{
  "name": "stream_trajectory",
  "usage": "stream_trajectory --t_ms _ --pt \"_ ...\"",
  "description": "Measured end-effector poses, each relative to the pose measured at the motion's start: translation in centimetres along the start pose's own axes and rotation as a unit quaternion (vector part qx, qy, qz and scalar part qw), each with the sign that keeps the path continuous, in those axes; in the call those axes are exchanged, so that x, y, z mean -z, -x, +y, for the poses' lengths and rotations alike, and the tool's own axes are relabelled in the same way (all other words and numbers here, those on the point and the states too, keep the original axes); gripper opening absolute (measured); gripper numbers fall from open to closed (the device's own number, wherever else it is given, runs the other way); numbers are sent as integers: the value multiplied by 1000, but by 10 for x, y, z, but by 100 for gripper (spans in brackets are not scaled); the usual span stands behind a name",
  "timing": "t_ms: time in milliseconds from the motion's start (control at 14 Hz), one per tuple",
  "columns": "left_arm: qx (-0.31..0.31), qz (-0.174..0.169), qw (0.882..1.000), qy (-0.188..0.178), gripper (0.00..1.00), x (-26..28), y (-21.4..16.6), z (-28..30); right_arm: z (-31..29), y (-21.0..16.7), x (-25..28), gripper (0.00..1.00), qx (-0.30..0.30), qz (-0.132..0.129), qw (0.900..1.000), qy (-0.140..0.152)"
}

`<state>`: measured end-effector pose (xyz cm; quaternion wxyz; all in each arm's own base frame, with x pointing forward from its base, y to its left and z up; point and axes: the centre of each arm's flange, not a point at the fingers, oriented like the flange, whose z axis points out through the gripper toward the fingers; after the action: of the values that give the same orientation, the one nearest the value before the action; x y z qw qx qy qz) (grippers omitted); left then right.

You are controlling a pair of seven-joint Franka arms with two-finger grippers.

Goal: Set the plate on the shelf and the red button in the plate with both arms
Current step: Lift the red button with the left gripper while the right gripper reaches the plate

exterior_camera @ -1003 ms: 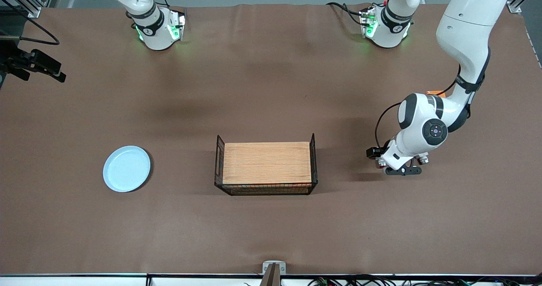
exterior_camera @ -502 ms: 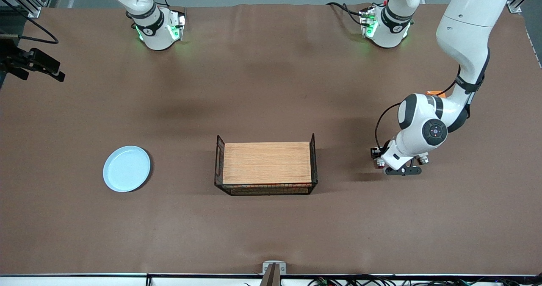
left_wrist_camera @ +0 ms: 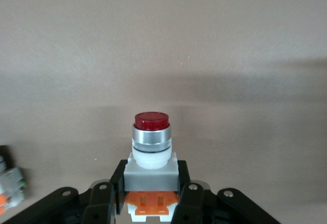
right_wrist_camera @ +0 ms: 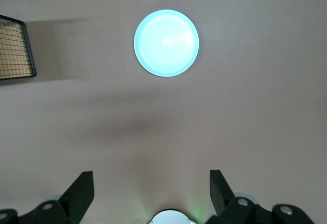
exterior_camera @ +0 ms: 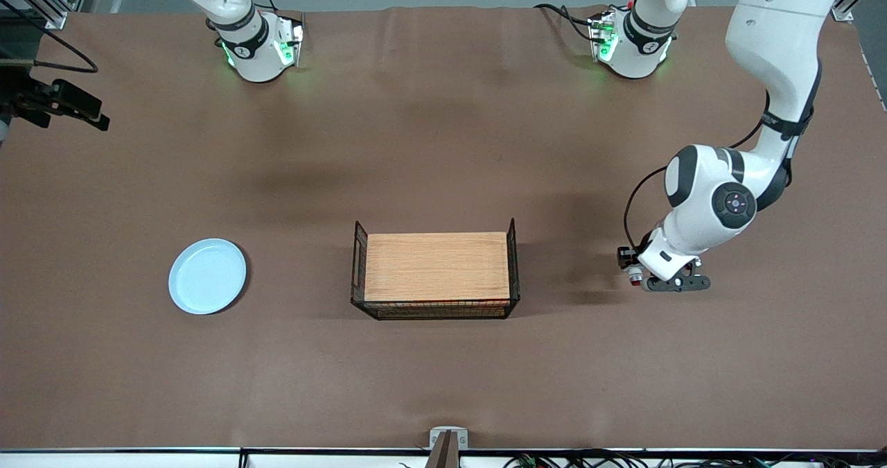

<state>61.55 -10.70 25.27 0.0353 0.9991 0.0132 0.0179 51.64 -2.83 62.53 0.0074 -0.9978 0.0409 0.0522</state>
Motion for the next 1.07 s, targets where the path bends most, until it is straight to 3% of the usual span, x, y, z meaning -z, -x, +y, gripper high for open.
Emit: stream_trajectory --t_ms 860,1075 --pt "4 -31 999 -15 42 129 -22 8 56 -81 -96 100 -52 -26 998 8" --pt "7 -27 999 -15 42 140 -26 9 55 -106 -129 100 -50 -11 999 10"
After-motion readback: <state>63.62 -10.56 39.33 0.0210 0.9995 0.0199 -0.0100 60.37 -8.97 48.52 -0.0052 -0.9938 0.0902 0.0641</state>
